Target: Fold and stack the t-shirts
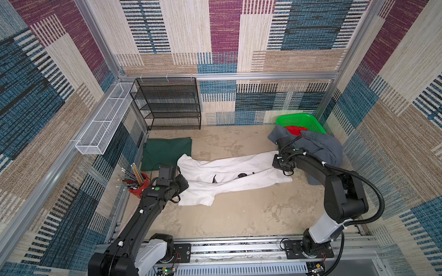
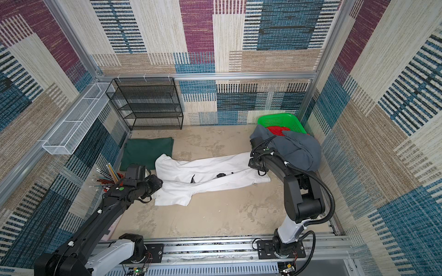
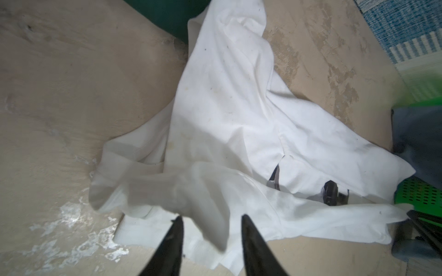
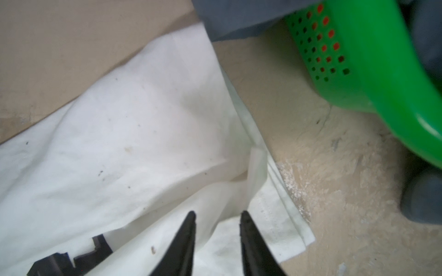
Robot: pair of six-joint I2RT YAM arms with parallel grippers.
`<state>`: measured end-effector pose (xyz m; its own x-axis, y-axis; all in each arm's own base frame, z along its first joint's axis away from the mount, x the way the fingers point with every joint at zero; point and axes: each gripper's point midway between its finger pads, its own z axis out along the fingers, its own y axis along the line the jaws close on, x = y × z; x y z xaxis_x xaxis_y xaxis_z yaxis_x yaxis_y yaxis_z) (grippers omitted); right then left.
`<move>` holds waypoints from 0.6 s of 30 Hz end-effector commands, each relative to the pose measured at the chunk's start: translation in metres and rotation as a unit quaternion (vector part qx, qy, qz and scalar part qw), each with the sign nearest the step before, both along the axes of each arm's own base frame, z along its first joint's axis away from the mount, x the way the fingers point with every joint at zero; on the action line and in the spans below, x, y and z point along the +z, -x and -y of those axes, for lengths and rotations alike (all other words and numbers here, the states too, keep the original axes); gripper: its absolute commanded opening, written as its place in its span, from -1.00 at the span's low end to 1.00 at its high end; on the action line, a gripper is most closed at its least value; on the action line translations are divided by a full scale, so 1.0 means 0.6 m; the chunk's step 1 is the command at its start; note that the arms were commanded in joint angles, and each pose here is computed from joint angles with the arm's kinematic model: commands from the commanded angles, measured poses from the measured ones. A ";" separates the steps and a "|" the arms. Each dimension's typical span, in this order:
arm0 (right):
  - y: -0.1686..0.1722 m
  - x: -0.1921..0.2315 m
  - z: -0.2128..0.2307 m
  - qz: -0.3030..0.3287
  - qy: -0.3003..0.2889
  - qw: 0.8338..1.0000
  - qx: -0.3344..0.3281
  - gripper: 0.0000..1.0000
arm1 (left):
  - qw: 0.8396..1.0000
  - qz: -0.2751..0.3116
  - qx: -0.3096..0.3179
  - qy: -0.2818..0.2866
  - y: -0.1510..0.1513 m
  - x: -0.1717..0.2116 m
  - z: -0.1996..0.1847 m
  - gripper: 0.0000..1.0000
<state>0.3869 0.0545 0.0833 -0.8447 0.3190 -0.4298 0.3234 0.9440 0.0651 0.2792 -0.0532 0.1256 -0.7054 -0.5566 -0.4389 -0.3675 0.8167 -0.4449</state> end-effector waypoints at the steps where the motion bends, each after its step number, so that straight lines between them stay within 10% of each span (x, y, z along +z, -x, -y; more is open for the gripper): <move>1: -0.015 0.016 -0.015 0.027 -0.022 0.999 0.012 0.48 | 0.999 0.040 -0.029 -0.017 -0.014 0.032 0.003 0.87; 4: -0.013 0.032 -0.014 0.044 -0.027 0.999 0.007 0.97 | 0.997 0.047 -0.027 -0.046 -0.003 0.047 -0.013 0.97; 18: 0.001 0.100 -0.020 0.116 -0.070 0.991 -0.006 0.97 | 1.000 0.000 -0.026 -0.004 0.066 -0.019 -0.003 0.97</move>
<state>0.3822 0.0622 0.1368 -0.7460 0.3724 -0.5521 0.2958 0.9281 0.2263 0.2481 -0.0451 0.1239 -0.7131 -0.4933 -0.4982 -0.3090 0.8590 -0.4083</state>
